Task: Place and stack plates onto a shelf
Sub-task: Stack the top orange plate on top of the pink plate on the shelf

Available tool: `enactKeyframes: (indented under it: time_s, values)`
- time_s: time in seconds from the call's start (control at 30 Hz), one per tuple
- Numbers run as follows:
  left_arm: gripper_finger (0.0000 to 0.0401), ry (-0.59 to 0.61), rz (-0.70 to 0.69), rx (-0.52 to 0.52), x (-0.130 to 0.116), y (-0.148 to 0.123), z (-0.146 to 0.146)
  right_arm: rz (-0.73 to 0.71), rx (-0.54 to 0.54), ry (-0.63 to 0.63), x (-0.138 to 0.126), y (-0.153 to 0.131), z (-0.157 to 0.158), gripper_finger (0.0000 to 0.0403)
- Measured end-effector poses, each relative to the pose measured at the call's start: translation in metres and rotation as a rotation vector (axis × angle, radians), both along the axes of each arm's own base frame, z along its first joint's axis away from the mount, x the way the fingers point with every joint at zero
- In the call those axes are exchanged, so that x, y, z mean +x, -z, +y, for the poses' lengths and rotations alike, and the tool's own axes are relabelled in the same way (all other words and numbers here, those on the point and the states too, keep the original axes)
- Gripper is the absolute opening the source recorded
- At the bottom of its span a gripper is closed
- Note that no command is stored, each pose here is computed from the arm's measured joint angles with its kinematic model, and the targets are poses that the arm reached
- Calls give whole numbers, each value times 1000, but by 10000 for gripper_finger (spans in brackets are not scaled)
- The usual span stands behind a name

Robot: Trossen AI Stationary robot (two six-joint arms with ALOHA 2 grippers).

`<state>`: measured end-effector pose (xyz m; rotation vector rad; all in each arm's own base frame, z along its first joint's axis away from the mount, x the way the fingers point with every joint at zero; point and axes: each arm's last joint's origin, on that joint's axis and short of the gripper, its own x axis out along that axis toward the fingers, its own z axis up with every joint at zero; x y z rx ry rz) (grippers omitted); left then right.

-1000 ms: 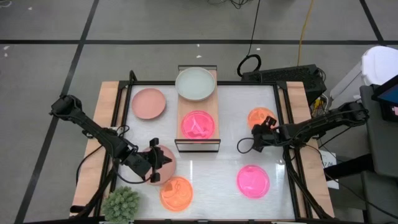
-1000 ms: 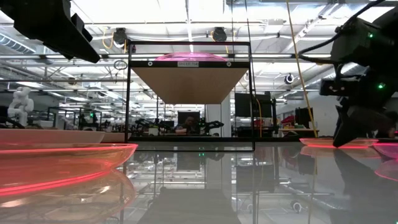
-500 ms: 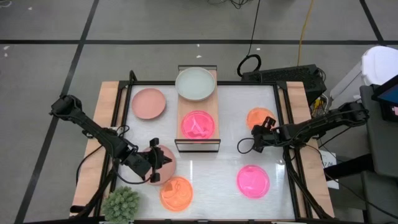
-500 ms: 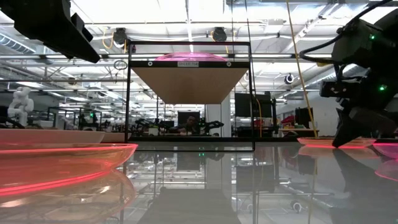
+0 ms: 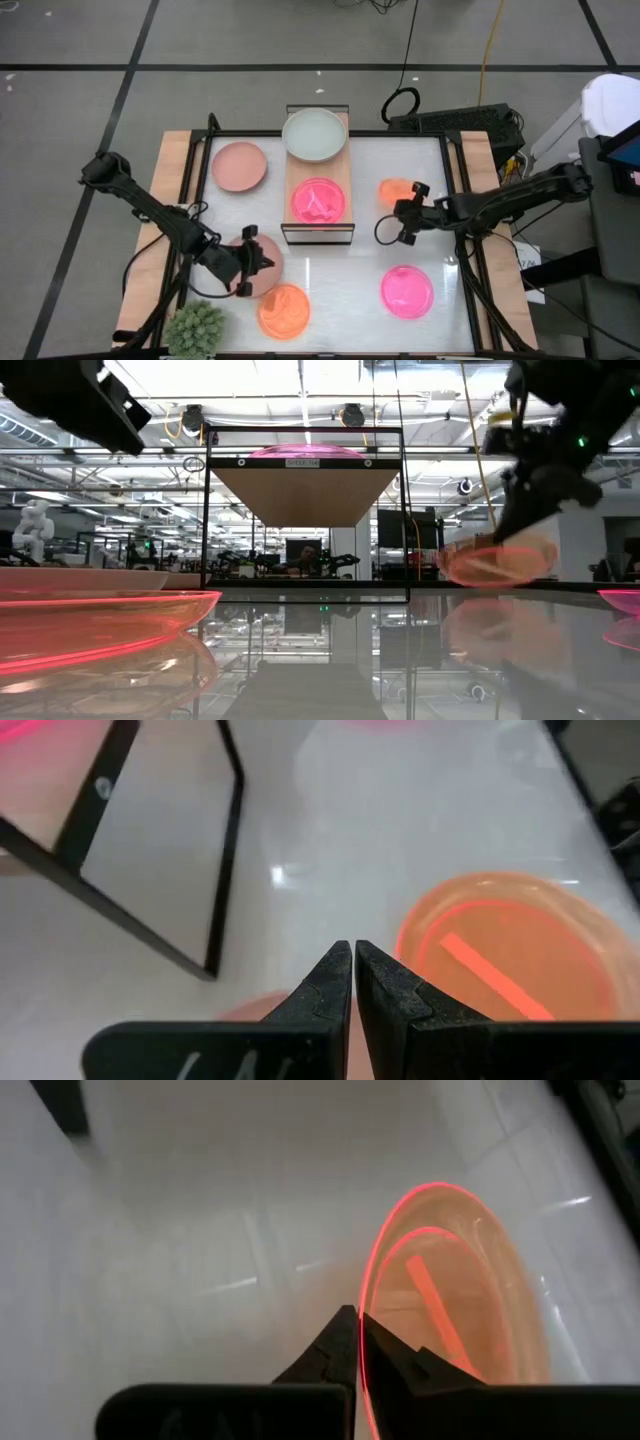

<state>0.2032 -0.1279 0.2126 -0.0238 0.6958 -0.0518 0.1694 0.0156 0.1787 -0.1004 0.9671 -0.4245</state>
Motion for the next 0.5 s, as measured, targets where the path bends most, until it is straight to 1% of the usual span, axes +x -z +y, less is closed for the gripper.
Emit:
enactKeyframes:
  time_s: [0.1, 0.2, 0.27, 0.33, 0.5]
  values:
    - [24, 11, -25, -9, -1, -8, 1, 6, -17, -27, 6, -23, 1, 0]
    - [24, 45, -71, 6, -2, -20, 1, -10, -30, -60, 11, -46, 3, 0]
    - [24, 77, -98, 41, -3, -28, 3, -20, -45, -98, 13, -60, 6, 0]
    - [24, 85, -136, 83, -2, -36, 6, -51, -56, -136, 17, -74, 9, 0]
    - [24, 42, -203, 199, 3, -53, 18, -118, -76, -222, 21, -102, 19, 0]
